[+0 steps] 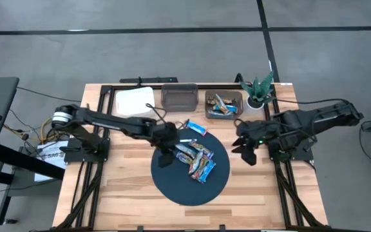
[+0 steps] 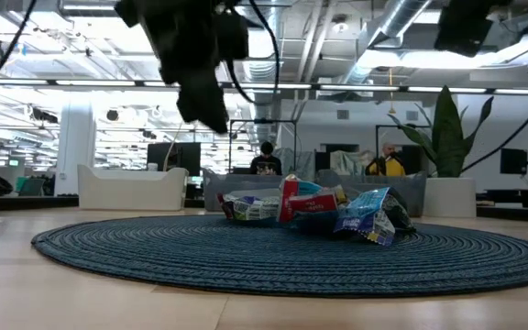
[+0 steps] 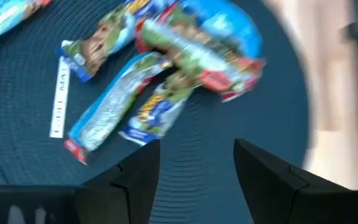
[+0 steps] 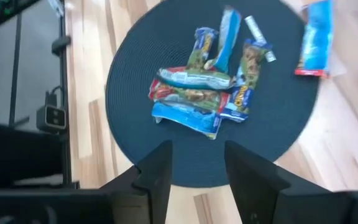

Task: Pick and place Granola Bars by type
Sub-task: Put the blue granola bar into the middle black bin

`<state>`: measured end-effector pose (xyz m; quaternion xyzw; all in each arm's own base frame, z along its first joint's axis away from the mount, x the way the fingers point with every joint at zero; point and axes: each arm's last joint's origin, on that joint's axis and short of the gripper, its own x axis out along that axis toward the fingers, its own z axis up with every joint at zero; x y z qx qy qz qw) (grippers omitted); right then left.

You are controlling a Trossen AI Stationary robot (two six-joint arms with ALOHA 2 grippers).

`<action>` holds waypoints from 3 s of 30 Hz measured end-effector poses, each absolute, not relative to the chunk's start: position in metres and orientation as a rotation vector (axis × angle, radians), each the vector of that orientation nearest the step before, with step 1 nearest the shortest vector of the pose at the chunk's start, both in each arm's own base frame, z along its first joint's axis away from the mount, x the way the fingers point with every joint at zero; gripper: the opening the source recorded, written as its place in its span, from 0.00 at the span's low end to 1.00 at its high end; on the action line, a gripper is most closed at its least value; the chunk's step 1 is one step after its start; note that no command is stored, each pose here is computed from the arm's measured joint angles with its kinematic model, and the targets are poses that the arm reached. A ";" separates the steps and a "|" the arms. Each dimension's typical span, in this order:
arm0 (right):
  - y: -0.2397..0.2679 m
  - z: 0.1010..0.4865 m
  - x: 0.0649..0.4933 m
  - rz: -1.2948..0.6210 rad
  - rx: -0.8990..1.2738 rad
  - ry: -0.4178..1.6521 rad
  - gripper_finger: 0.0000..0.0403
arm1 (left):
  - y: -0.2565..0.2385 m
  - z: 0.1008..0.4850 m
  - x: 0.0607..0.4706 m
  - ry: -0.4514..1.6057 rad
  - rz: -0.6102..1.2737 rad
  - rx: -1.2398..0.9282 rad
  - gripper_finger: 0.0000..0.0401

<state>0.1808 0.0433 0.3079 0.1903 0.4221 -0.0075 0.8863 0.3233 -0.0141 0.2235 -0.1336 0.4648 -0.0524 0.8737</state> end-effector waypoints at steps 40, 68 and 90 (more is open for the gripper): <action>0.044 0.320 0.158 -0.052 0.390 0.786 0.33 | -0.027 0.139 0.397 1.188 -0.178 0.028 0.43; 0.044 0.320 0.157 -0.061 0.343 0.783 0.33 | 0.037 0.242 0.403 1.422 0.106 0.129 0.06; 0.044 0.320 0.157 -0.061 0.345 0.783 0.33 | 0.215 0.302 0.358 1.215 0.560 -0.233 0.14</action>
